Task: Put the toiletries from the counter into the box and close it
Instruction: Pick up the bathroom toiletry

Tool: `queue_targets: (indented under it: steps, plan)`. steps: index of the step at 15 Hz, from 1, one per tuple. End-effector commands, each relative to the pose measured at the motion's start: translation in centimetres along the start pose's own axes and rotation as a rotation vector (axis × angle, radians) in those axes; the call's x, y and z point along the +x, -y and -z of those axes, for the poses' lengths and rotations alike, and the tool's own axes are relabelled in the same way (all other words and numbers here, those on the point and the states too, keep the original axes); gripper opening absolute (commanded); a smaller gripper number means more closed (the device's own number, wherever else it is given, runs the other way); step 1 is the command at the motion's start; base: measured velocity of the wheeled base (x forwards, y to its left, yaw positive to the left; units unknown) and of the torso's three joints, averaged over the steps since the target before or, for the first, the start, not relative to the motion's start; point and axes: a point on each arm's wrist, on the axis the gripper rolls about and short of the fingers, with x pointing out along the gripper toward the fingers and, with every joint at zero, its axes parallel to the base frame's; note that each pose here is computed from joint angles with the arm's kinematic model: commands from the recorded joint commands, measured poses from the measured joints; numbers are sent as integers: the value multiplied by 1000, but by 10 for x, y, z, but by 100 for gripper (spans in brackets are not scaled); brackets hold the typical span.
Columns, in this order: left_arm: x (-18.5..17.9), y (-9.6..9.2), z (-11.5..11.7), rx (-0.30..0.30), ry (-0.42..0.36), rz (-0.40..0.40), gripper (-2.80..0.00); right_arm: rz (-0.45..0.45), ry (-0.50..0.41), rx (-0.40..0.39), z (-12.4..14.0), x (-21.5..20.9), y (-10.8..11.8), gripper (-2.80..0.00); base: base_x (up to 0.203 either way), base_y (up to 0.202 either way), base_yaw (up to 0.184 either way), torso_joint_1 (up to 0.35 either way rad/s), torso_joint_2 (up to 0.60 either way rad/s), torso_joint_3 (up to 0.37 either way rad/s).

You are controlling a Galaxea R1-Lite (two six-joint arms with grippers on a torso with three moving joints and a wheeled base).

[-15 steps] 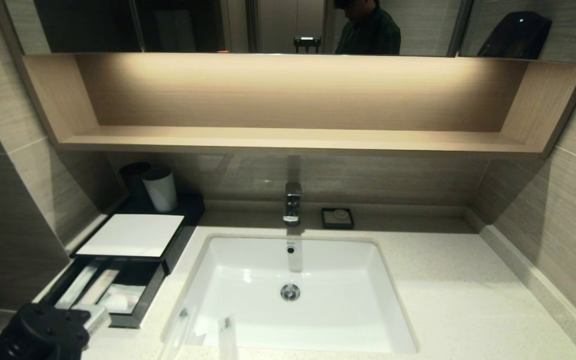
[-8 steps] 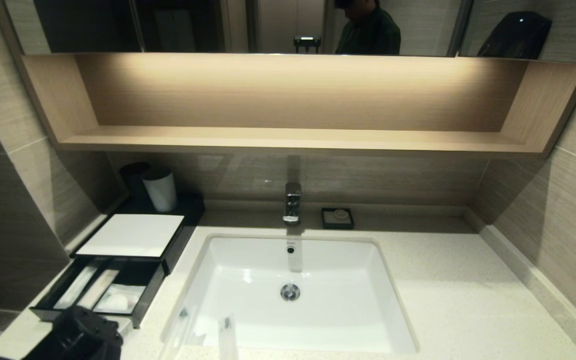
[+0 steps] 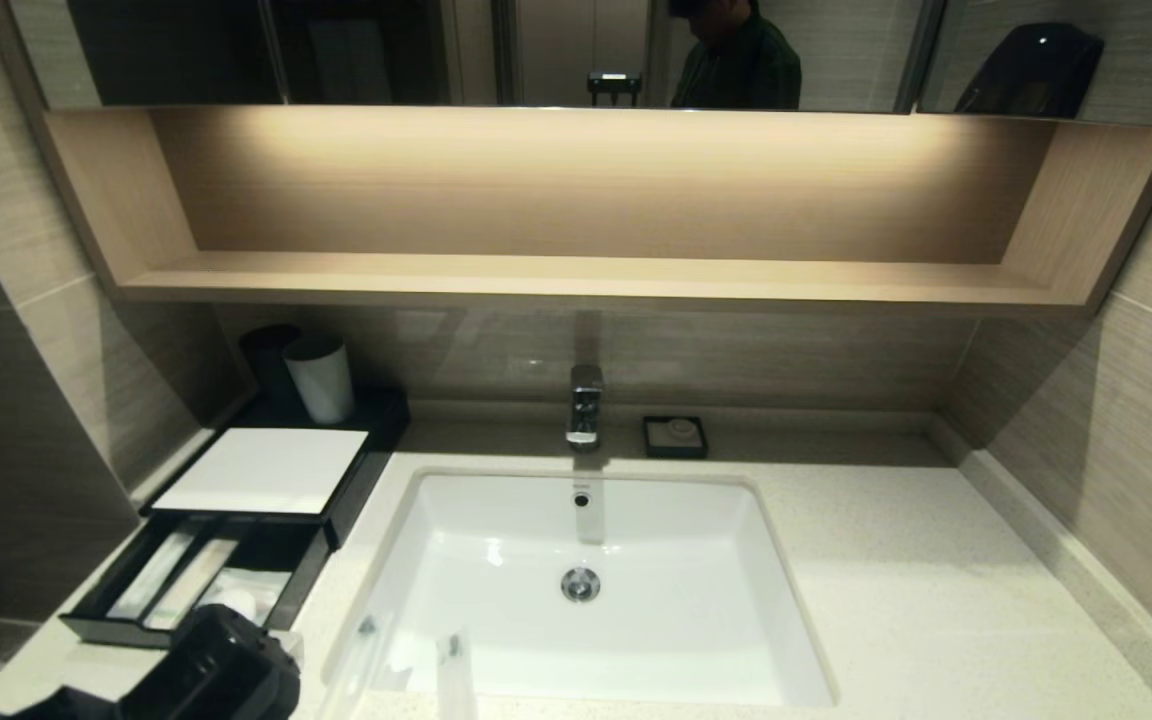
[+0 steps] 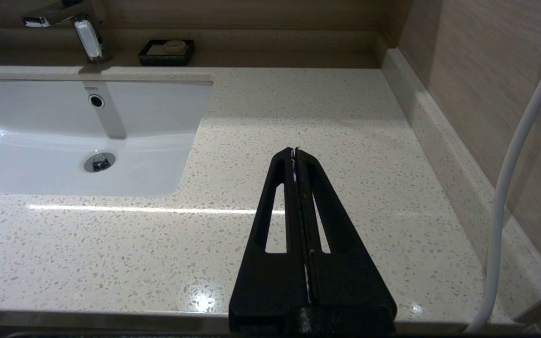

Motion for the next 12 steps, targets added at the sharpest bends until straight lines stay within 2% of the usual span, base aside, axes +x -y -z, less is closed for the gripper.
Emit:
queue_targets:
  steps: [1,12]
  plan:
    - [11,0,-2,-2,-38,-23,0,0,0,0,0,0,0,-280,0,0,0,0,0,0]
    - [25,-3,-4,0,-9,-22,0,0,0,0,0,0,0,-280,0,0,0,0,0,0]
